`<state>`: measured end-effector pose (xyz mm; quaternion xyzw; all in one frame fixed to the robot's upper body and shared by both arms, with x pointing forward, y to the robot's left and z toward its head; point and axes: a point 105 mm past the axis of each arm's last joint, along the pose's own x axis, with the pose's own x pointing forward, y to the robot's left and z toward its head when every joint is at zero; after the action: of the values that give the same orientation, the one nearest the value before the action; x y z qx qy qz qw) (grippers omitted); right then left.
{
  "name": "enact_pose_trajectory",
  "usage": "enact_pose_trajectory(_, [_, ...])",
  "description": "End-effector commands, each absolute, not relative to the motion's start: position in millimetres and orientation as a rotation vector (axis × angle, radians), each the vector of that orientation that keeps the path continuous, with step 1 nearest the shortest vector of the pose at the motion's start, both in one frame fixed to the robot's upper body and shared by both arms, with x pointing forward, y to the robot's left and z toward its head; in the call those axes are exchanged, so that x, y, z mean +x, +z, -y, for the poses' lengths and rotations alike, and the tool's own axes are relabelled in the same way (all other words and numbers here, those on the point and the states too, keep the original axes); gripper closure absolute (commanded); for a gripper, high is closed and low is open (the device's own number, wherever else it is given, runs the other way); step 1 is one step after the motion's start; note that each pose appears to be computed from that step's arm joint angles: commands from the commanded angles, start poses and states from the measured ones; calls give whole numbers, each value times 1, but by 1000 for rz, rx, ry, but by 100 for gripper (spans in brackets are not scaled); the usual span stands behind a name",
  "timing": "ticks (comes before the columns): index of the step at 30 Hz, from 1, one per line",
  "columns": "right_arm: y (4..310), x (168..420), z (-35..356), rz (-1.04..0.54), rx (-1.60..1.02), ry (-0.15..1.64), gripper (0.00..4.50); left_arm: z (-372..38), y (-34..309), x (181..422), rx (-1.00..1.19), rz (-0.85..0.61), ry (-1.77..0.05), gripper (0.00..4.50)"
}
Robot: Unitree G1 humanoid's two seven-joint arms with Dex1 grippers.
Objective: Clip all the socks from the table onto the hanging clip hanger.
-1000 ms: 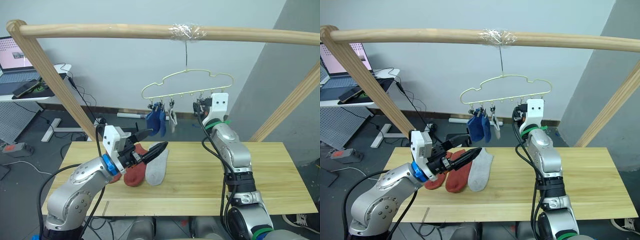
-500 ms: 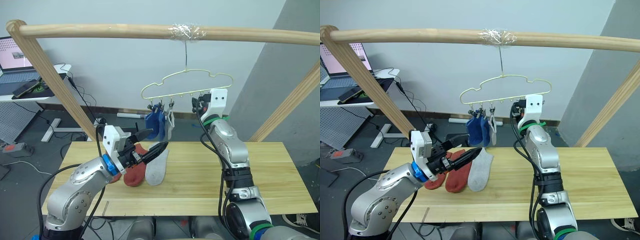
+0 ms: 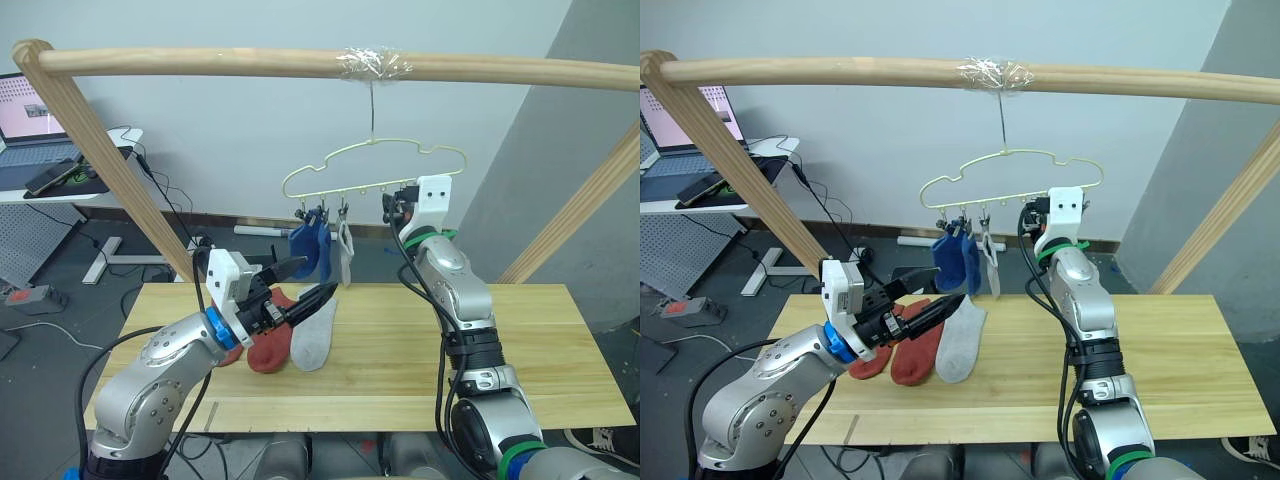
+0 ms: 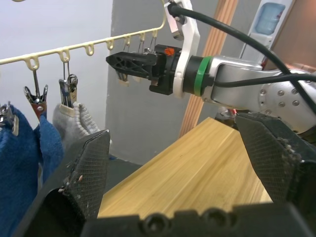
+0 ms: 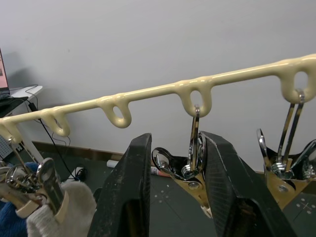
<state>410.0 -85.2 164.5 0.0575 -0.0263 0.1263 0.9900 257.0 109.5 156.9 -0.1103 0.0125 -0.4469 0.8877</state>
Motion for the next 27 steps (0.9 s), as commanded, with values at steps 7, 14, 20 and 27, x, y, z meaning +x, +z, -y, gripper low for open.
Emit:
enact_pose_trajectory(7, [183, 412, 87, 114, 126, 257, 381, -105, 170, 253, -223, 26, -955, 0])
enact_pose_trajectory(14, [179, 412, 92, 82, 173, 249, 449, -105, 169, 254, -228, 21, -950, 0])
enact_pose_trajectory(20, [174, 410, 96, -9, 261, 290, 449, -112, 148, 265, -170, -47, -863, 0])
enact_pose_trajectory(27, [171, 396, 93, -149, 345, 385, 449, -126, 82, 294, -63, -208, -697, 0])
